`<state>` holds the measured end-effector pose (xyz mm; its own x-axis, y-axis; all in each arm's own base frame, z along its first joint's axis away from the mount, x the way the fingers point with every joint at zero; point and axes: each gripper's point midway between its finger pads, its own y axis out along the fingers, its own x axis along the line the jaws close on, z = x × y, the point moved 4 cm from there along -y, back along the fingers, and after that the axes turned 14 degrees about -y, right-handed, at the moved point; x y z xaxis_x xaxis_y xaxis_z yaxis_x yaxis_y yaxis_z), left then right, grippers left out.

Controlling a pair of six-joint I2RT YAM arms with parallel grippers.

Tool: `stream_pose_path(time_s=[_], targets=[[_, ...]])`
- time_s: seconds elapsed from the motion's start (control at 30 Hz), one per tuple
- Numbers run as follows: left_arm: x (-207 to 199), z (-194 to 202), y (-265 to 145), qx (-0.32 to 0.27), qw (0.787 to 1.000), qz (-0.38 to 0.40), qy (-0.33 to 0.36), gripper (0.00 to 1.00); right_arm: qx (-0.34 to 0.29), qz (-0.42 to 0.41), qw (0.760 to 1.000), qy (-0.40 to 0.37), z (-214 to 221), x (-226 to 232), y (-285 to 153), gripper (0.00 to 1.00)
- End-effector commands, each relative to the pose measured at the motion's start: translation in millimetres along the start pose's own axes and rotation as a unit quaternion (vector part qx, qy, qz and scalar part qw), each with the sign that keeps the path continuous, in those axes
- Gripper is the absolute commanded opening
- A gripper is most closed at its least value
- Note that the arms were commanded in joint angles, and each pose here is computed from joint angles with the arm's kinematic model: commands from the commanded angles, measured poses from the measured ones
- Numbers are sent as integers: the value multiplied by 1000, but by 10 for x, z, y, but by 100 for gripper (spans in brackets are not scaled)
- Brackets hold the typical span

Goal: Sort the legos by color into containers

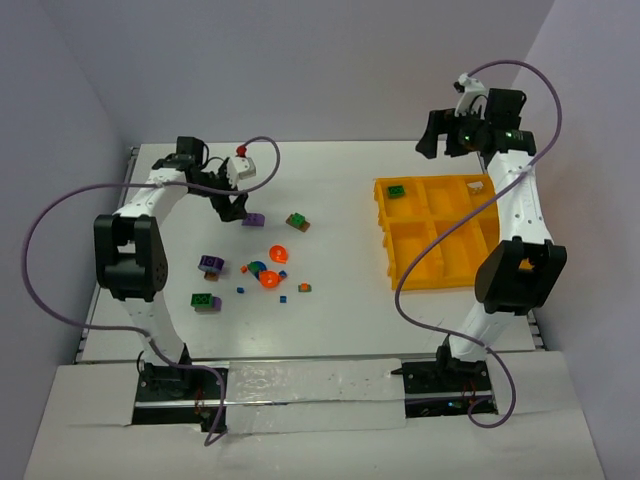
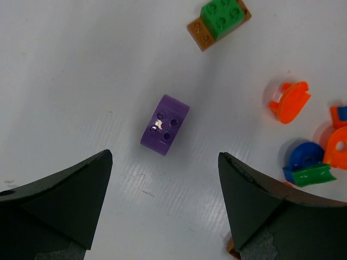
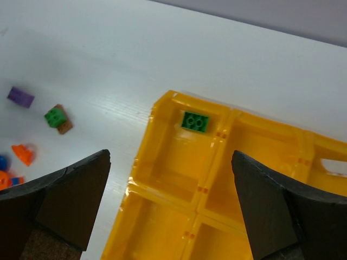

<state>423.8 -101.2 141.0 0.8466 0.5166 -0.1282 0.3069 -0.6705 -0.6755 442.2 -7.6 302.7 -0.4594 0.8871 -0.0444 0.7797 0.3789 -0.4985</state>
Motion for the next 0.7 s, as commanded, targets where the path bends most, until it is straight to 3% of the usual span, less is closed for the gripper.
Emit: stream_pose_path(time_s=[0.0,0.3,0.67], targets=[[149,-128,89,-20,995,25,96,88,-29,-35,999,-15,-187,317,-160,100],[365,-19,392,-20,994,28,101,88,-26,-40,999,-19,-183,371,-178,100],[264,211,675,-3,993,63,97,88,-21,-45,999,-16,-163,359,-112,100]])
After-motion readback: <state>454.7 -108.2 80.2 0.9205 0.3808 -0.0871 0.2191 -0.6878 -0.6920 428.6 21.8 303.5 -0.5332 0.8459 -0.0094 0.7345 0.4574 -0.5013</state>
